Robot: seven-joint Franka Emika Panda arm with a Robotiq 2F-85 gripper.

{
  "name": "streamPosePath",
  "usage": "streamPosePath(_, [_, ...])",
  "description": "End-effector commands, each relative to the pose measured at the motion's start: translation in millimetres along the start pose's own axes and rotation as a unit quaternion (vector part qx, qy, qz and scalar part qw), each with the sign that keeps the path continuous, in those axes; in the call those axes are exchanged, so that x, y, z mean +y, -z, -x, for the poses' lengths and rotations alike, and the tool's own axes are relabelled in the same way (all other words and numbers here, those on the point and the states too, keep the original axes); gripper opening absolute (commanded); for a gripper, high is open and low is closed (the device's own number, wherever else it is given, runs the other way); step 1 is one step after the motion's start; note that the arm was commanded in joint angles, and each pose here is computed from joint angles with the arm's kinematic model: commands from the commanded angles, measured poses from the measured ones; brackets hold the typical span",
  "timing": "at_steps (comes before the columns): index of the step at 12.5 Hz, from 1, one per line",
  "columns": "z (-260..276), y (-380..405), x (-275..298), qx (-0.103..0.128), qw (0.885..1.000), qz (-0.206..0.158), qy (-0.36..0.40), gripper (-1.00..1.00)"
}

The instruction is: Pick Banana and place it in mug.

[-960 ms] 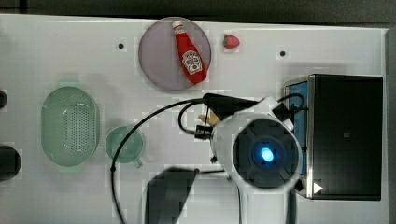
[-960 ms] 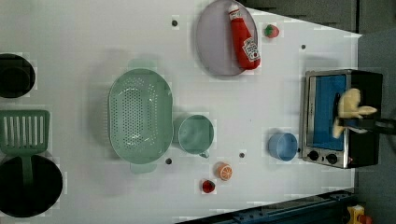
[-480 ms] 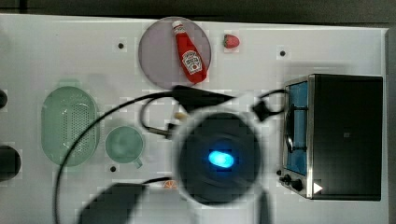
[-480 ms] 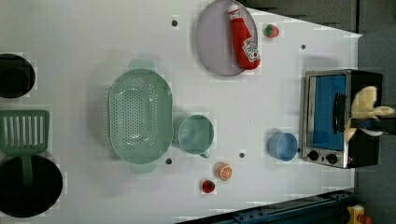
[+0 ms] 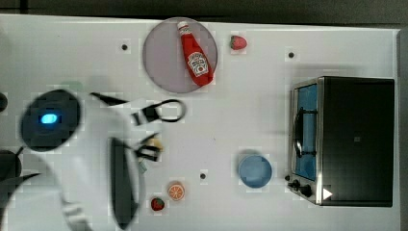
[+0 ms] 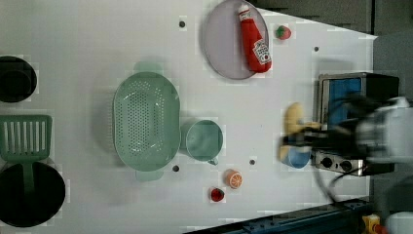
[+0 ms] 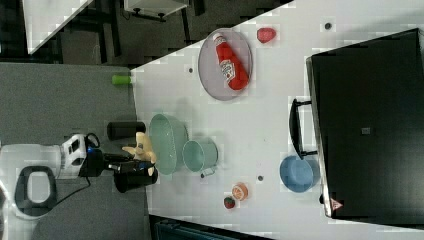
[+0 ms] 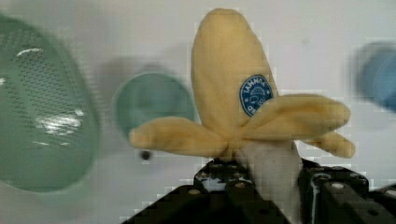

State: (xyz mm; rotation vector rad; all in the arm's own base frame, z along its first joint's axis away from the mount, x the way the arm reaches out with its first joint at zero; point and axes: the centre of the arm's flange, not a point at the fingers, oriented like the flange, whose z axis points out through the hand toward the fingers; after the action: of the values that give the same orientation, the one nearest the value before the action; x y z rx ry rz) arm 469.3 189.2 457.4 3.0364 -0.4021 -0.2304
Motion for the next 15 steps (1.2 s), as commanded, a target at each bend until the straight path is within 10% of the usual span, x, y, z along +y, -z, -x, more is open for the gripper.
streamPosePath(1, [12.5, -22.7, -41.8, 0.015, 0.997, -0.029, -0.075, -0.38])
streamPosePath(12, [15.8, -180.9, -64.3, 0.012, 0.990, -0.070, -0.118, -0.34])
streamPosePath(15, [14.6, -192.7, -69.3, 0.014, 0.990, -0.081, -0.116, 0.30])
